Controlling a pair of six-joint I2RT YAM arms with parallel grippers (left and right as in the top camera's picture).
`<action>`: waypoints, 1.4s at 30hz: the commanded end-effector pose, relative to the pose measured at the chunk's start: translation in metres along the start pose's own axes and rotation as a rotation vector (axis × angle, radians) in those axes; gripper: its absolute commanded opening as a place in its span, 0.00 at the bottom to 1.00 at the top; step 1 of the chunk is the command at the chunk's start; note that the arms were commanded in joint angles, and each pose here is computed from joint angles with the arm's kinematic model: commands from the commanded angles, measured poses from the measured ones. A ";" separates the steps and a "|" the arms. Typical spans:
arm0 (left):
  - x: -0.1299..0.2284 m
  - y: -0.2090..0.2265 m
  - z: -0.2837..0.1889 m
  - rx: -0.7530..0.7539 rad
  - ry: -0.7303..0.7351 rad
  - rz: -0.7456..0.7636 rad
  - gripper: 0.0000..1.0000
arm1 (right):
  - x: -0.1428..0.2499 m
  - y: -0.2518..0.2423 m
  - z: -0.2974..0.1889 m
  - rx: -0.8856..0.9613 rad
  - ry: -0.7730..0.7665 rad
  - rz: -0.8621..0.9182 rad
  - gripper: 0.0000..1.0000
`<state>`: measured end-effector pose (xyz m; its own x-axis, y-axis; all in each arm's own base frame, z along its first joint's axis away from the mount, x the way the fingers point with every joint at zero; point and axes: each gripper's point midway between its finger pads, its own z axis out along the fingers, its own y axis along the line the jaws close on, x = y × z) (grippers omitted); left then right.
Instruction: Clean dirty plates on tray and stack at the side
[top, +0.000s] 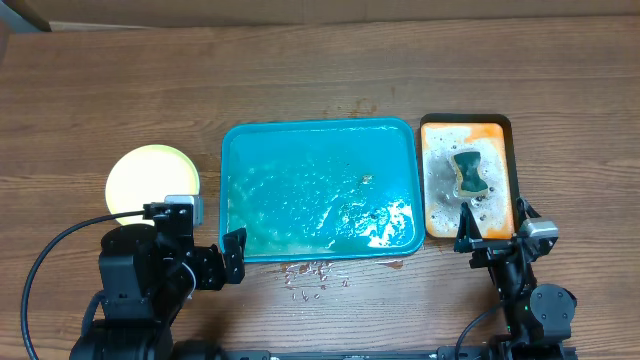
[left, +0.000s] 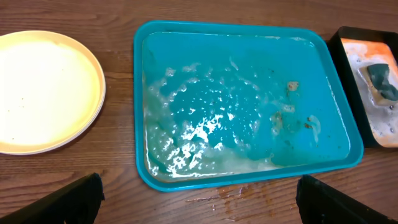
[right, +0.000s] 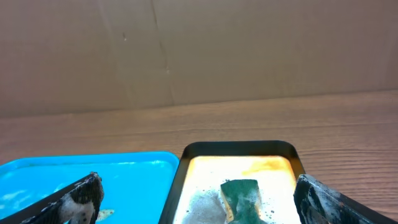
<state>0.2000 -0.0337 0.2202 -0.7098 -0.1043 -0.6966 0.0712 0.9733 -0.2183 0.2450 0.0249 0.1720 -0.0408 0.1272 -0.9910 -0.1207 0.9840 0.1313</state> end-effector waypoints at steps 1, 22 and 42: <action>0.001 0.000 0.000 -0.005 -0.001 0.032 1.00 | 0.001 -0.001 0.000 0.006 -0.005 -0.008 1.00; 0.001 0.004 -0.003 -0.034 -0.022 0.044 1.00 | 0.001 -0.001 0.000 0.006 -0.005 -0.008 1.00; 0.015 0.014 0.053 0.021 -0.580 0.148 1.00 | 0.001 -0.001 0.000 0.006 -0.005 -0.008 1.00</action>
<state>0.2235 -0.0369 0.1716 -0.2392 -0.0407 -0.9701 0.1872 0.9784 -0.0872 0.2450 0.0249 0.1719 -0.0411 0.1227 -0.9916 -0.1211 0.9845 0.1268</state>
